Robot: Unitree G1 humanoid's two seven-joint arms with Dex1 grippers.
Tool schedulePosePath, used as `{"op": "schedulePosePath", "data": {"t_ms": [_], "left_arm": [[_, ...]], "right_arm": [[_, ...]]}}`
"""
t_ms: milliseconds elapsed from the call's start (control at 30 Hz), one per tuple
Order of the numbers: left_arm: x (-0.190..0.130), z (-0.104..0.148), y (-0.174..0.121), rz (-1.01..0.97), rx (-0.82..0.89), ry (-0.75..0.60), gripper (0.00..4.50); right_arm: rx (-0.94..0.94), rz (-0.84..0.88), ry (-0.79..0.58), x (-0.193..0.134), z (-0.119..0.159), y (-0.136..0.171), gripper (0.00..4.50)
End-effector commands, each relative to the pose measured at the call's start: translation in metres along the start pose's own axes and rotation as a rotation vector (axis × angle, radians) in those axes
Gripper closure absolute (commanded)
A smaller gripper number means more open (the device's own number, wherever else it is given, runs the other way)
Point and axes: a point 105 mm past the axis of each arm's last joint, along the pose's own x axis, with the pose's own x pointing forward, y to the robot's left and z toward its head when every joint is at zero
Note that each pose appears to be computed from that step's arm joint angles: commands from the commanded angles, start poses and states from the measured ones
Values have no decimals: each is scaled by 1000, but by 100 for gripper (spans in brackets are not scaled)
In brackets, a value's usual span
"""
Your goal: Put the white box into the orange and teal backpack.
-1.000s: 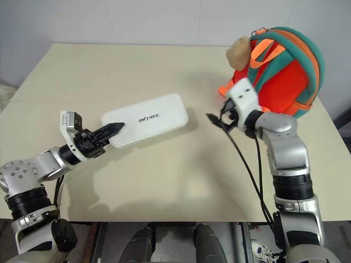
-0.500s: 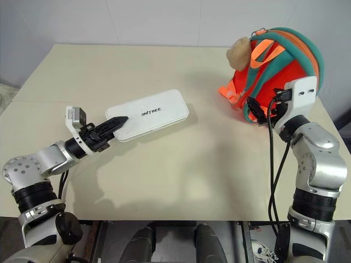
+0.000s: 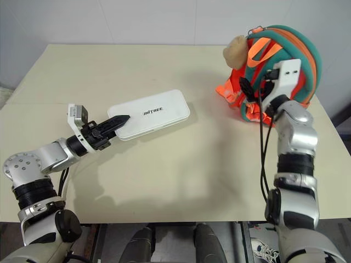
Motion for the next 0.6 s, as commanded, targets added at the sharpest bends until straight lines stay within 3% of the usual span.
{"op": "schedulePosePath", "data": {"t_ms": [33,400,600], "left_arm": [[-3,6,-15,-51,52,-33,321],[-14,9,-12,-15,62,-85,321],[-19,19,-9,11,74,-111,321]], "right_arm": [[-53,-43,-71,9,16,-3,62],[-45,-13,-80,19,19,4,435],[-12,170,-99,17,35,37,450]]}}
